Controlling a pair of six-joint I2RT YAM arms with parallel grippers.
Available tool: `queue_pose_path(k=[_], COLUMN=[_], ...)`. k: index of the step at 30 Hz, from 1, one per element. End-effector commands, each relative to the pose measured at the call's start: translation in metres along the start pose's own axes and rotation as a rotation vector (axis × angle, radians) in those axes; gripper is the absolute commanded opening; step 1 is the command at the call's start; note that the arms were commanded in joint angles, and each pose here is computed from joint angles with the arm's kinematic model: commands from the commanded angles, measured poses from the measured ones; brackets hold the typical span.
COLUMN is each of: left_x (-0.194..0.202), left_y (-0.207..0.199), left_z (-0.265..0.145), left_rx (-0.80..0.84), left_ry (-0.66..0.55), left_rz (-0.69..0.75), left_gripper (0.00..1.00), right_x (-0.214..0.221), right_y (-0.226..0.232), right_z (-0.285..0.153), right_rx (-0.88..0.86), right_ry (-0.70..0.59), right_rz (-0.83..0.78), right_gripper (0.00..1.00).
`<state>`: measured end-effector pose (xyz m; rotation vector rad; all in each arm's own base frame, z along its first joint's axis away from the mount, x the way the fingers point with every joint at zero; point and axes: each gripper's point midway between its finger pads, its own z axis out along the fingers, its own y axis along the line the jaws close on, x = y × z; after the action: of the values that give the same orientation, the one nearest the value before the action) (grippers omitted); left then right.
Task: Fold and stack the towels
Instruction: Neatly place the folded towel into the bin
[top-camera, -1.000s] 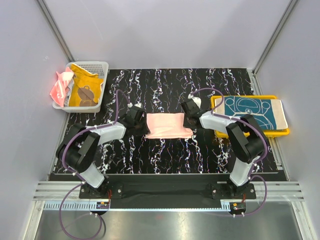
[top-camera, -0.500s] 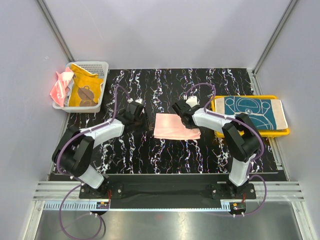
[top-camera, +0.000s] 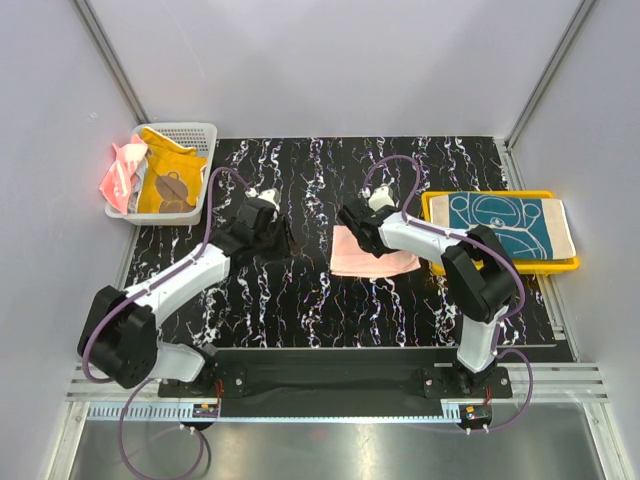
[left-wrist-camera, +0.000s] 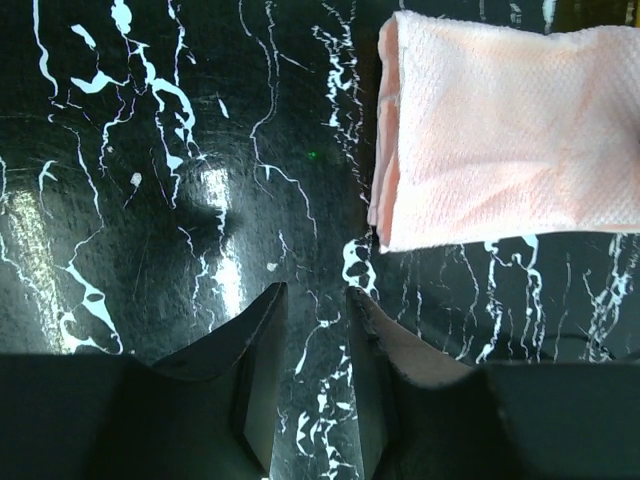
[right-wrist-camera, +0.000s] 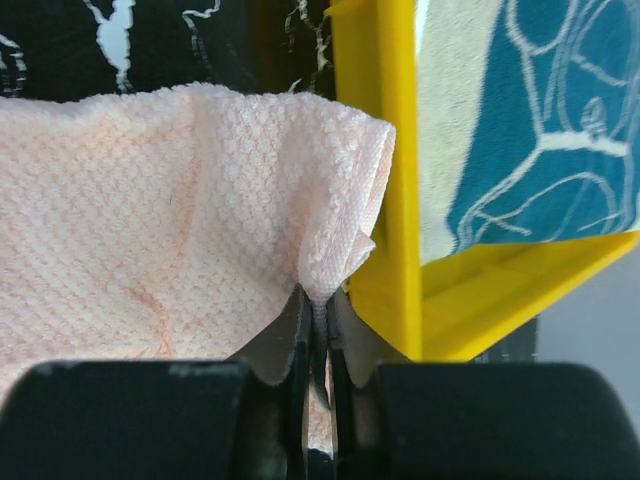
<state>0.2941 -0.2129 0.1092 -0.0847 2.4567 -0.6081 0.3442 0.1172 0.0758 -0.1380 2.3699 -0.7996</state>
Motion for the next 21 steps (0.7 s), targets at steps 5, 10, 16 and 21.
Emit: queue_pose_path(k=[5,10,16,21], left_x=[-0.019,-0.015,-0.013,-0.004], left_y=[-0.026,-0.033,-0.03,-0.023], left_z=[-0.039,-0.057,-0.068,-0.071], left_rx=[0.102,0.139,0.127,0.116], left_ry=[-0.058,-0.038,-0.003,0.028], left_rz=[0.069,0.119,0.206,0.256], left_gripper=[0.35,0.35,0.36,0.36], right_x=[-0.035,-0.042,-0.049,-0.053], right_y=[-0.036,-0.074,-0.126,-0.167], right_z=[-0.007,0.012,0.033,0.051], right_rx=[0.116,0.116,0.087,0.093], right_ry=[-0.105,-0.078,-0.063,-0.05], right_rz=[-0.098,-0.042,0.095,0.192], right_gripper=[0.0,0.0,0.0,0.0])
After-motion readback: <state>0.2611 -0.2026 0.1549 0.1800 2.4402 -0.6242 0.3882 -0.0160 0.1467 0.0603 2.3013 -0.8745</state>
